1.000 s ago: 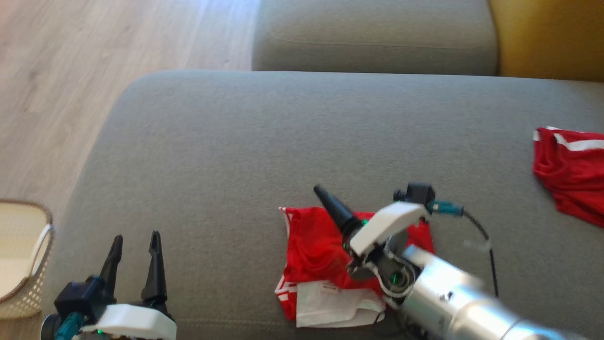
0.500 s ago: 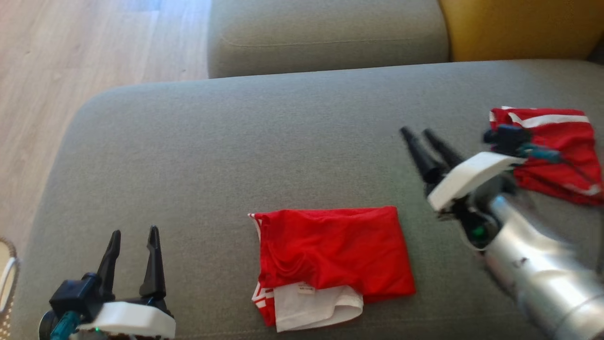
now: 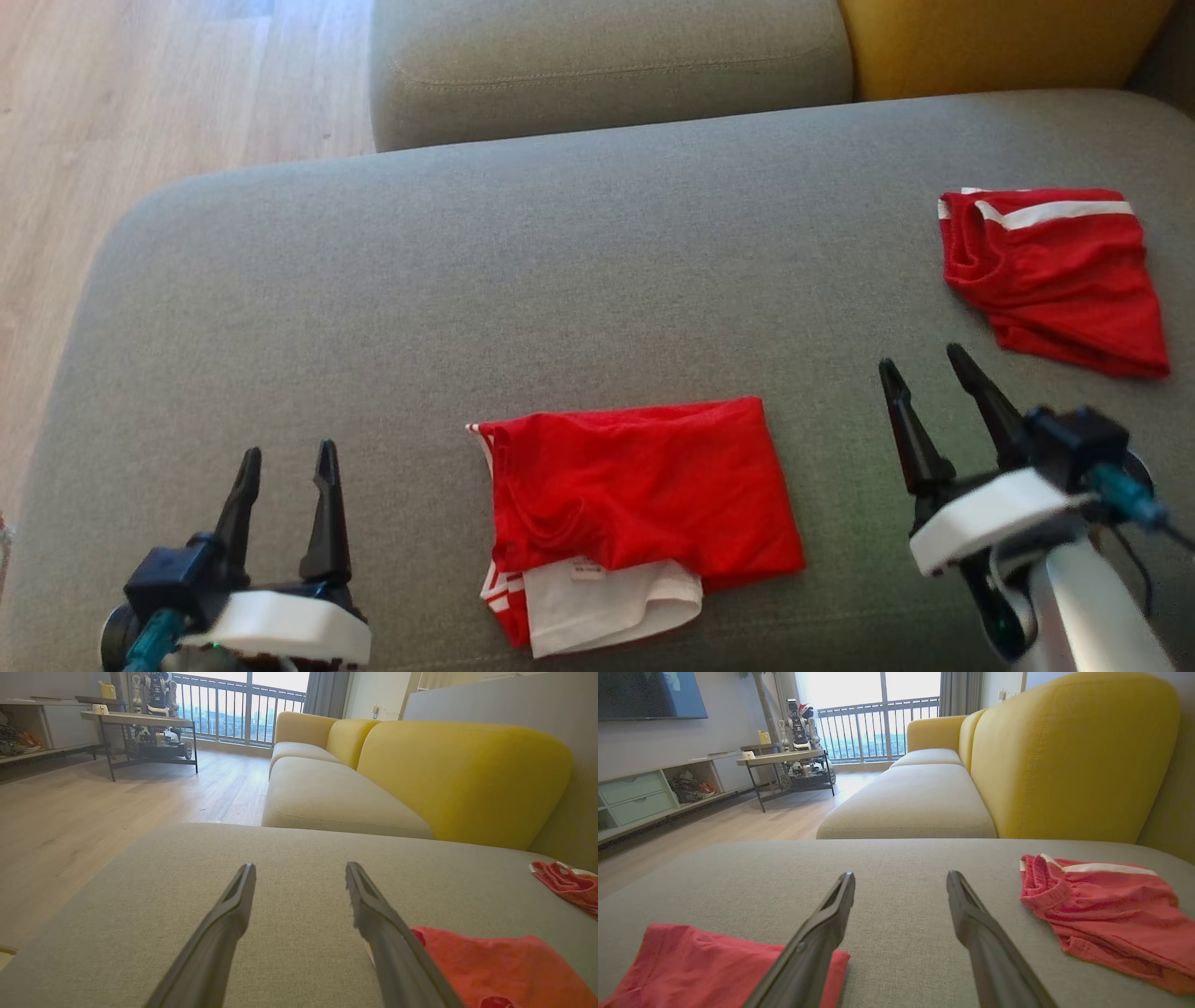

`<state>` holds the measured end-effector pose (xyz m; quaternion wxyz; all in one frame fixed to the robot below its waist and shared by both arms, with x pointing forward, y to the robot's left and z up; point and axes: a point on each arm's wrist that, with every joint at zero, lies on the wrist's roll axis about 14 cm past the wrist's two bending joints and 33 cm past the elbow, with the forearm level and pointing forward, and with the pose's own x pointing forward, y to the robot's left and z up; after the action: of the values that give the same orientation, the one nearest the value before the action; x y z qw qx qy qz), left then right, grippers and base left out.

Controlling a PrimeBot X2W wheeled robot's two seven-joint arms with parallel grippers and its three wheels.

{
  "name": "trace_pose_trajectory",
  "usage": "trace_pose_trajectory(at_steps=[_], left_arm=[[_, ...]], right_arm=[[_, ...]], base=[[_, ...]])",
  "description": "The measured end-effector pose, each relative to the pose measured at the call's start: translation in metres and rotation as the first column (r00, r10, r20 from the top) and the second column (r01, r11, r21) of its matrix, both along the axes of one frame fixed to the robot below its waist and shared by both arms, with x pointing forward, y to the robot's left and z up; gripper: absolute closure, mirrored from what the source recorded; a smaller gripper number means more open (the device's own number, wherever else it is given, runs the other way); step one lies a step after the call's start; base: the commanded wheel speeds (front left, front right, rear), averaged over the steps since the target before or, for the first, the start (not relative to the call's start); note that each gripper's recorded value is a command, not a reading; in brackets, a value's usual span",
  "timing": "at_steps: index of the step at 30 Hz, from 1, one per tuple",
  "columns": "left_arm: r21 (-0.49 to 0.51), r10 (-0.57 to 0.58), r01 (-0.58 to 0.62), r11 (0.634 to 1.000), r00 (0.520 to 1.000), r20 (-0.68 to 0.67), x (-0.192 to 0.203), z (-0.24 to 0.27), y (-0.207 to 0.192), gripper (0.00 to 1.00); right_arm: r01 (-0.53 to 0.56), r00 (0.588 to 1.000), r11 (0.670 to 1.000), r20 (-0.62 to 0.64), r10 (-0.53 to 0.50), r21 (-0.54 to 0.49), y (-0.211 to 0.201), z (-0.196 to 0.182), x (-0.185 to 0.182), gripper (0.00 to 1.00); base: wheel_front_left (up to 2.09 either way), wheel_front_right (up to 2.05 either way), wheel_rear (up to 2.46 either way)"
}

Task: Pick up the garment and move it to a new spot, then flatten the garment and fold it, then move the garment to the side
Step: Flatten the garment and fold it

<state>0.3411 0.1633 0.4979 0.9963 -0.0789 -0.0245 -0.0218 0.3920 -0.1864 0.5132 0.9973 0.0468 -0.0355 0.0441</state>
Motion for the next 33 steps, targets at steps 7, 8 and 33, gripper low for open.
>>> trace_pose_trajectory(at_steps=[7,8,33], left_arm=[[0.008,0.003,-0.003,1.0,1.0,-0.005,0.001,-0.001,-0.002,0.0],[0.015,0.001,-0.001,1.0,1.0,-0.005,0.001,-0.001,-0.002,0.0],[0.018,0.03,-0.029,0.999,0.998,-0.051,-0.009,-0.016,0.009,0.0]], right_arm=[[0.044,0.999,0.998,0.031,-0.043,-0.043,-0.003,0.004,-0.015,0.0],[0.046,0.998,0.998,0.032,-0.045,-0.041,-0.003,0.004,-0.015,0.0],[-0.144,0.989,0.989,-0.03,0.143,-0.038,0.063,-0.017,-0.007,1.0]], base=[[0.0,0.0,0.0],[0.0,0.0,0.0],[0.0,0.0,0.0]])
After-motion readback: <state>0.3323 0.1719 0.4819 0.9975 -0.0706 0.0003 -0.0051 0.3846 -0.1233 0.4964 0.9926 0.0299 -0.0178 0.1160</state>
